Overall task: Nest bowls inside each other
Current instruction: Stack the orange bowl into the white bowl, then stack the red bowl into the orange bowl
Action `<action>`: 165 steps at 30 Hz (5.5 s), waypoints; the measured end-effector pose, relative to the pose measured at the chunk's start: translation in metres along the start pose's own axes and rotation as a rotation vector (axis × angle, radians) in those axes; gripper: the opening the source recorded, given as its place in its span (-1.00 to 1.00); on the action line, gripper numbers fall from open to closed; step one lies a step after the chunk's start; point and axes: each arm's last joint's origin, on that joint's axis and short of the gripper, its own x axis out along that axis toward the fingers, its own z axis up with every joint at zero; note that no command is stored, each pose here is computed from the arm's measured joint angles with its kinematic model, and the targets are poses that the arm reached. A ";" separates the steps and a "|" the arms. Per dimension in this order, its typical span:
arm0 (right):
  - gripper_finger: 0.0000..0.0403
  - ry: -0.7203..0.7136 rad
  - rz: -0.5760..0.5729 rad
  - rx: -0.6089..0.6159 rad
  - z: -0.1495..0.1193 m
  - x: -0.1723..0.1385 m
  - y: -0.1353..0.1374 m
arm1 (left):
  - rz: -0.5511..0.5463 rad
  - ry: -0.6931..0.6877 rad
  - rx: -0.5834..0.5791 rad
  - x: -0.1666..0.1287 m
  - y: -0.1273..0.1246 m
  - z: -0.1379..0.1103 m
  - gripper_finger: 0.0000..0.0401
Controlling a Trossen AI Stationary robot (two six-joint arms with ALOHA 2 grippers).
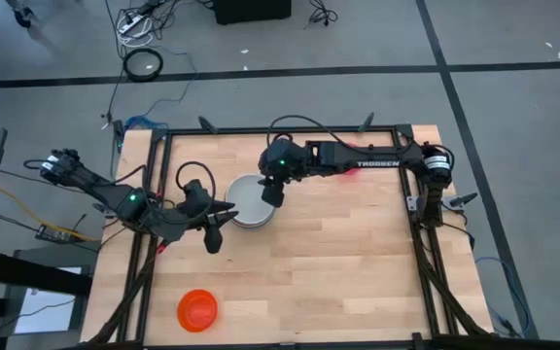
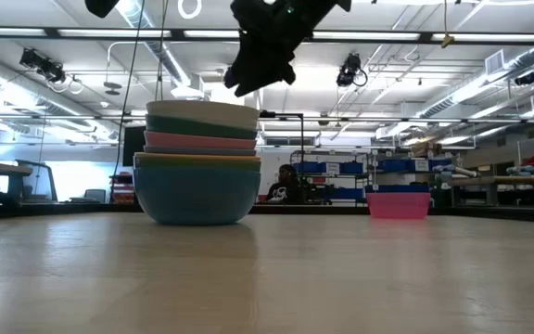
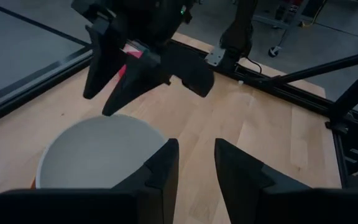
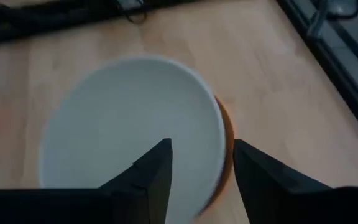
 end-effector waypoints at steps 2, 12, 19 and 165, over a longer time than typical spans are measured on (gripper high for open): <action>-0.23 -0.010 0.006 -0.006 0.001 -0.001 0.004 | 0.000 -0.001 -0.001 0.000 0.000 0.000 -0.44; -0.29 0.222 -0.366 -0.173 -0.023 -0.013 -0.001 | 0.027 0.116 0.000 -0.001 0.007 -0.011 -0.44; -0.33 0.380 -0.431 -0.147 -0.039 -0.042 -0.003 | 0.010 0.398 -0.117 -0.007 0.013 -0.031 -0.44; -0.40 0.225 -0.612 0.246 -0.154 -0.135 -0.025 | 0.025 0.515 0.422 0.108 0.036 0.072 -0.32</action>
